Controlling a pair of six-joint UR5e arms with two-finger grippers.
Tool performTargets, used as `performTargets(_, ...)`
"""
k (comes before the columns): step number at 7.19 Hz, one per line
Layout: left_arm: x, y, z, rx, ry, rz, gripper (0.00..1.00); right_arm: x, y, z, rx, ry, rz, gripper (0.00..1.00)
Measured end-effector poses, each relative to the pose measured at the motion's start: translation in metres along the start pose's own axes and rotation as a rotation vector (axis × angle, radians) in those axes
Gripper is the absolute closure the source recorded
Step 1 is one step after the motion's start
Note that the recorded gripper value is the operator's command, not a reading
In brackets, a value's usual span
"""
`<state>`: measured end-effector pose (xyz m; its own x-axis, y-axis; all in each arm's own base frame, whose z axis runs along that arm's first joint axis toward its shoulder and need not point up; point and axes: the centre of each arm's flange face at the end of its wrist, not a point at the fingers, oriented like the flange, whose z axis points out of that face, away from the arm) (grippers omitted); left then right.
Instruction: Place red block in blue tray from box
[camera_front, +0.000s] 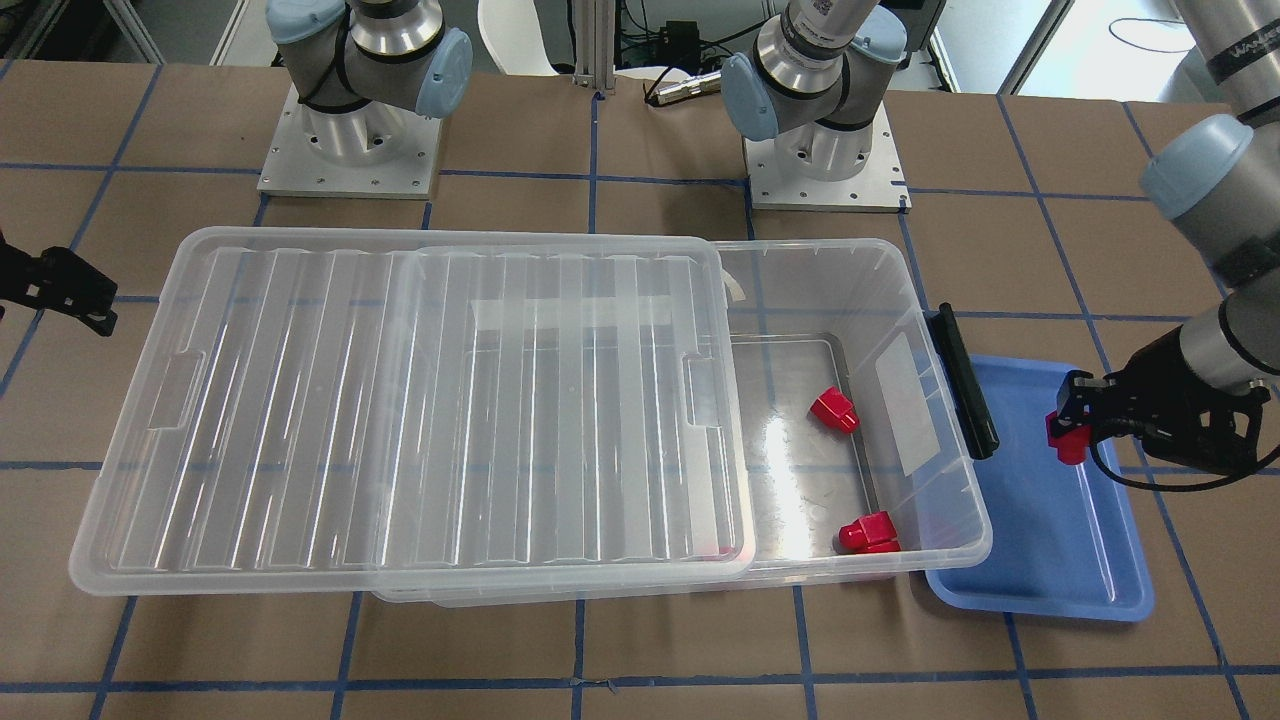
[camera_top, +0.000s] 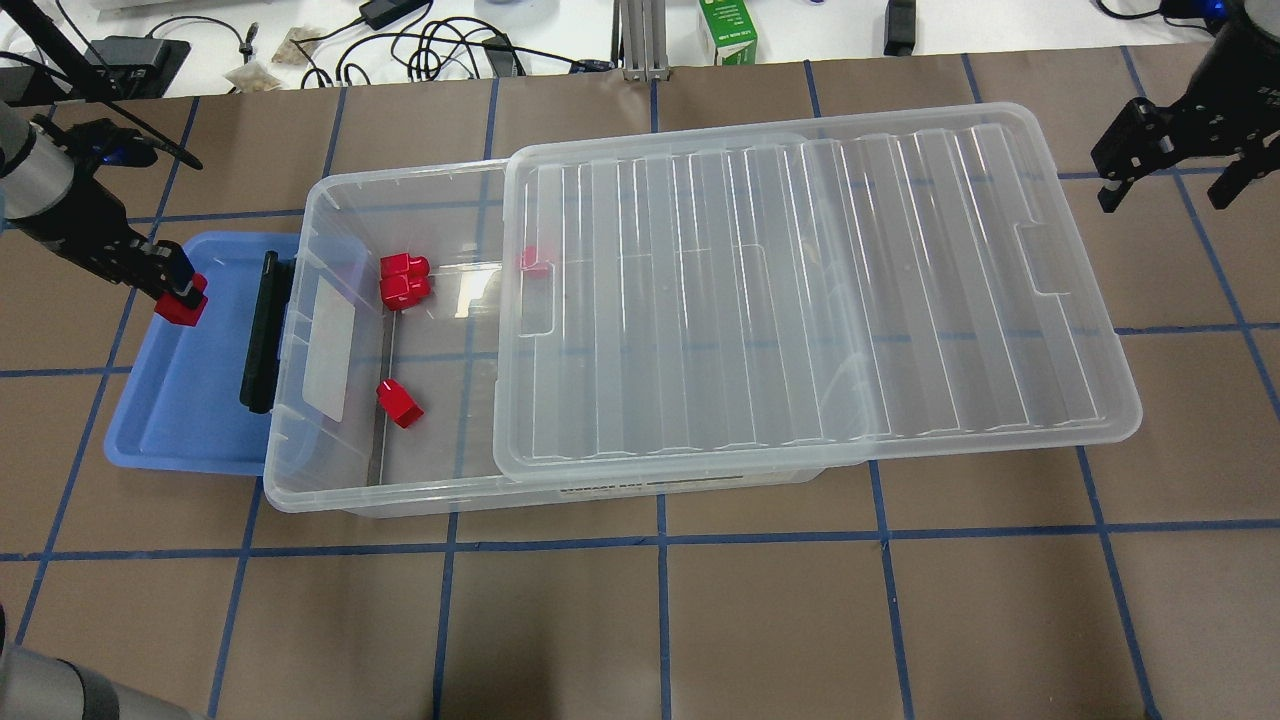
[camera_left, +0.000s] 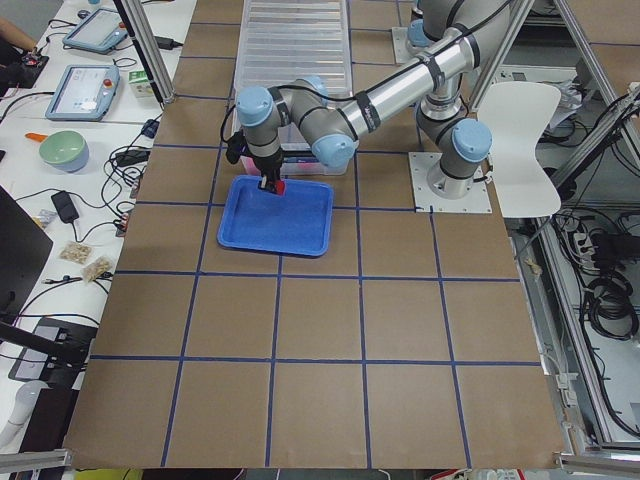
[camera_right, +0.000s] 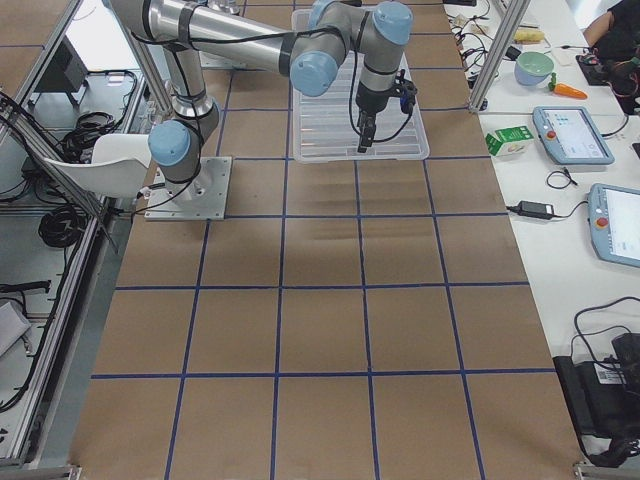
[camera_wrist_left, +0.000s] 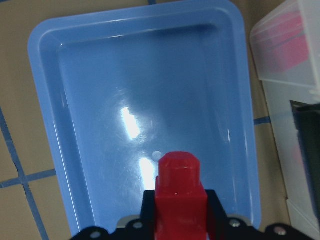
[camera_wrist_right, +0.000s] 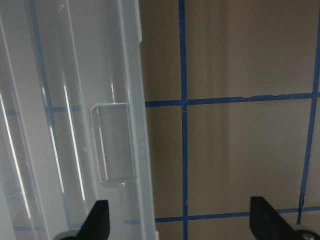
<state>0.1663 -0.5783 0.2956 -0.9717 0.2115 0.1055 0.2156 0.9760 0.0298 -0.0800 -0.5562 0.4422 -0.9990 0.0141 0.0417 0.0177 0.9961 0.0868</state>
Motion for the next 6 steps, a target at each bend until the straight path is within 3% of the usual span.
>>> performTargets(2, -0.007, 0.001, 0.057, 0.012, 0.005, -0.006, 1.0, 0.04, -0.011, 0.024, -0.013, -0.005, -0.05, 0.0)
performTargets(3, -0.007, 0.002, 0.075, 0.012, 0.006, -0.006, 0.38, 0.049, -0.016, 0.039, -0.022, -0.011, -0.058, 0.0)
performTargets(4, -0.008, 0.001, 0.086, 0.013, 0.004, -0.005, 0.0, 0.053, -0.02, 0.054, -0.022, -0.013, -0.062, 0.0)
performTargets(6, -0.011, -0.002, 0.092, 0.02, -0.006, -0.001, 0.0, 0.05, -0.023, 0.07, -0.022, -0.025, -0.063, 0.0)
